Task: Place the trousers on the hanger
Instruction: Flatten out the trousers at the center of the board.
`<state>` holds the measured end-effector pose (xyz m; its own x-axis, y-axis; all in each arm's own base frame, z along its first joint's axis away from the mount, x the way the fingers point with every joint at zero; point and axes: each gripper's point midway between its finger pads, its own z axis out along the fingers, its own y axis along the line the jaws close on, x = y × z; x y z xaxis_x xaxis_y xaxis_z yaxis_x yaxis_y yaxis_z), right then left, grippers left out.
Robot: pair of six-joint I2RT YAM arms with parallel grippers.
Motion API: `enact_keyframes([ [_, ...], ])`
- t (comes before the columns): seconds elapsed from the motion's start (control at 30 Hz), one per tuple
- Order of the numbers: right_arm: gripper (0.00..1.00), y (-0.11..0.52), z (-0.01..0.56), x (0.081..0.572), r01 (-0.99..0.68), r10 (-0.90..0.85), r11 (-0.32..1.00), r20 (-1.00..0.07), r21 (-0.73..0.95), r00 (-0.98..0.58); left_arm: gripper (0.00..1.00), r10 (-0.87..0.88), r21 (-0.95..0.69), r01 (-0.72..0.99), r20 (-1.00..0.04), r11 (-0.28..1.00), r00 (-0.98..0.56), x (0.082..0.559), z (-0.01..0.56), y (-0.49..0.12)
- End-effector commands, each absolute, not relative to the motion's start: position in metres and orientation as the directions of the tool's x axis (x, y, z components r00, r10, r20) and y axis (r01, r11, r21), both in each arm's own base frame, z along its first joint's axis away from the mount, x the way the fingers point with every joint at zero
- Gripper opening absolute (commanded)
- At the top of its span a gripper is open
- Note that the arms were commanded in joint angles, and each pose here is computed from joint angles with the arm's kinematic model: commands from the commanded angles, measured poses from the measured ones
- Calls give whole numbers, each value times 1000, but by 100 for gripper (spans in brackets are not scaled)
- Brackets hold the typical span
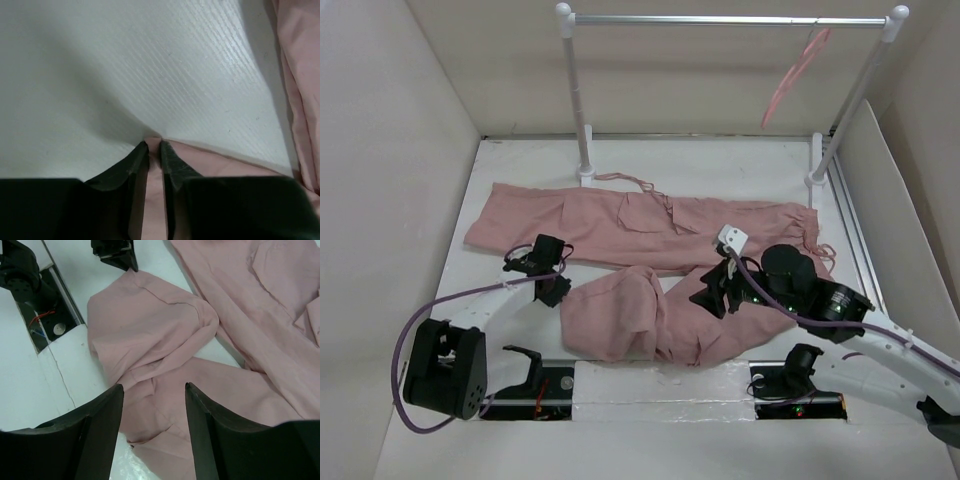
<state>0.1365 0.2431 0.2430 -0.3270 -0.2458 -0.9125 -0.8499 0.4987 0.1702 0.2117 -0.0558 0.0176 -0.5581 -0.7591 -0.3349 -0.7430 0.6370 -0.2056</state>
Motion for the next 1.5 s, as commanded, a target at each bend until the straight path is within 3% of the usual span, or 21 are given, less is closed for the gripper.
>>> enact_keyframes([
  [0.0, 58, 237, 254, 136, -832, -203, 526, -924, 176, -324, 11, -752, -178, -746, -338, 642, -566, 211, 8, -53],
  [0.03, 59, 234, 260, 136, -829, -190, 531, -930, 173, -315, 0, -747, -171, -743, -337, 647, -573, 212, 7, -53],
  [0.17, 62, 217, 256, 141, -786, -209, 599, -919, 150, -335, 0, -716, -164, -722, -388, 673, -580, 225, 31, -48],
  [0.37, 67, 185, 225, 156, -644, -213, 750, -866, 152, -452, 0, -683, -344, -633, -595, 693, -423, 251, 170, -31],
  [0.73, 68, 152, 209, 175, -504, -135, 849, -860, 156, -493, 0, -729, -516, -601, -662, 610, -172, 192, 302, 7],
  [0.97, 72, 144, 199, 192, -472, -138, 871, -853, 138, -503, 0, -665, -549, -591, -747, 591, 28, 156, 368, 51],
  [1.07, 73, 148, 199, 198, -501, -152, 855, -857, 136, -492, 0, -644, -565, -555, -762, 611, 68, 167, 390, 52],
  [1.23, 72, 160, 201, 210, -563, -170, 813, -864, 149, -475, 0, -646, -599, -412, -762, 686, 31, 235, 445, 21],
  [1.37, 72, 152, 205, 221, -525, -178, 843, -861, 117, -477, 0, -685, -678, -170, -728, 715, 24, 276, 511, -18],
  [1.47, 72, 150, 209, 220, -521, -165, 845, -869, 120, -467, 0, -672, -665, -209, -739, 717, 42, 283, 518, -11],
])
